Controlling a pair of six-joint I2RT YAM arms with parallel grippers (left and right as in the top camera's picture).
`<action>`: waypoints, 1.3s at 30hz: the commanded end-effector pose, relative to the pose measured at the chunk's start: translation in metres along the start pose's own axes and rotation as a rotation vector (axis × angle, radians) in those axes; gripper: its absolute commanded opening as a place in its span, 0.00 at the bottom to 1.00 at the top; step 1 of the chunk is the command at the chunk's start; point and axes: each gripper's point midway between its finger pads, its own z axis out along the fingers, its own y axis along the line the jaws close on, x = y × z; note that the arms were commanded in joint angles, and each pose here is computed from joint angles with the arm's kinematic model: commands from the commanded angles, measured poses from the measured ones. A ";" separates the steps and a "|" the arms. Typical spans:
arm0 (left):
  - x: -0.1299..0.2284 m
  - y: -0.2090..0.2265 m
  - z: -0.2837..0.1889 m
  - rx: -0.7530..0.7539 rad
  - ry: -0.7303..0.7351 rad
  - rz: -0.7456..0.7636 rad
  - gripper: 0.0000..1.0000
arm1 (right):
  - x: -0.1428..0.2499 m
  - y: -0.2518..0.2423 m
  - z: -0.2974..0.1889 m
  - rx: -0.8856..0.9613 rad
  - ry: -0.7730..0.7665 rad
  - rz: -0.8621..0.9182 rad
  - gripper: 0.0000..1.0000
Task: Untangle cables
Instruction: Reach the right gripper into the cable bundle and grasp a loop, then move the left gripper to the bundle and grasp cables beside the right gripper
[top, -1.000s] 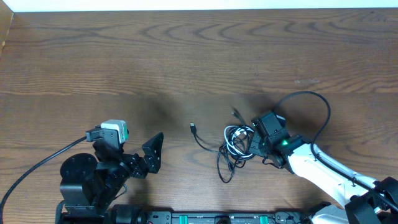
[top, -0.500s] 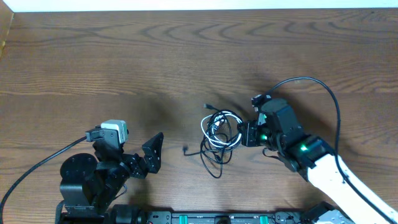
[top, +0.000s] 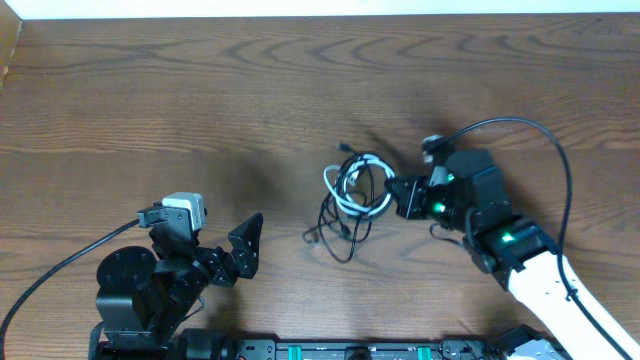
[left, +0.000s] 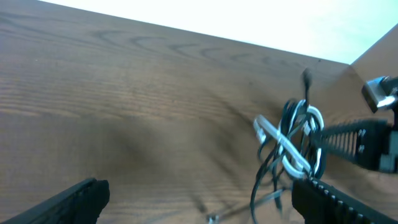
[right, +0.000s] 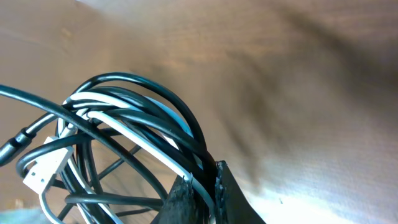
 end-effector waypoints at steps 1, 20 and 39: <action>0.001 -0.003 0.000 0.015 0.006 -0.012 0.98 | -0.017 0.022 -0.012 -0.139 -0.013 0.025 0.01; -0.001 -0.003 0.000 0.017 -0.003 -0.008 0.98 | -0.055 0.028 -0.021 -0.175 -0.172 -0.153 0.01; 0.005 -0.009 0.011 0.069 0.043 -0.272 0.90 | -0.058 0.028 -0.022 -0.197 -0.155 0.169 0.01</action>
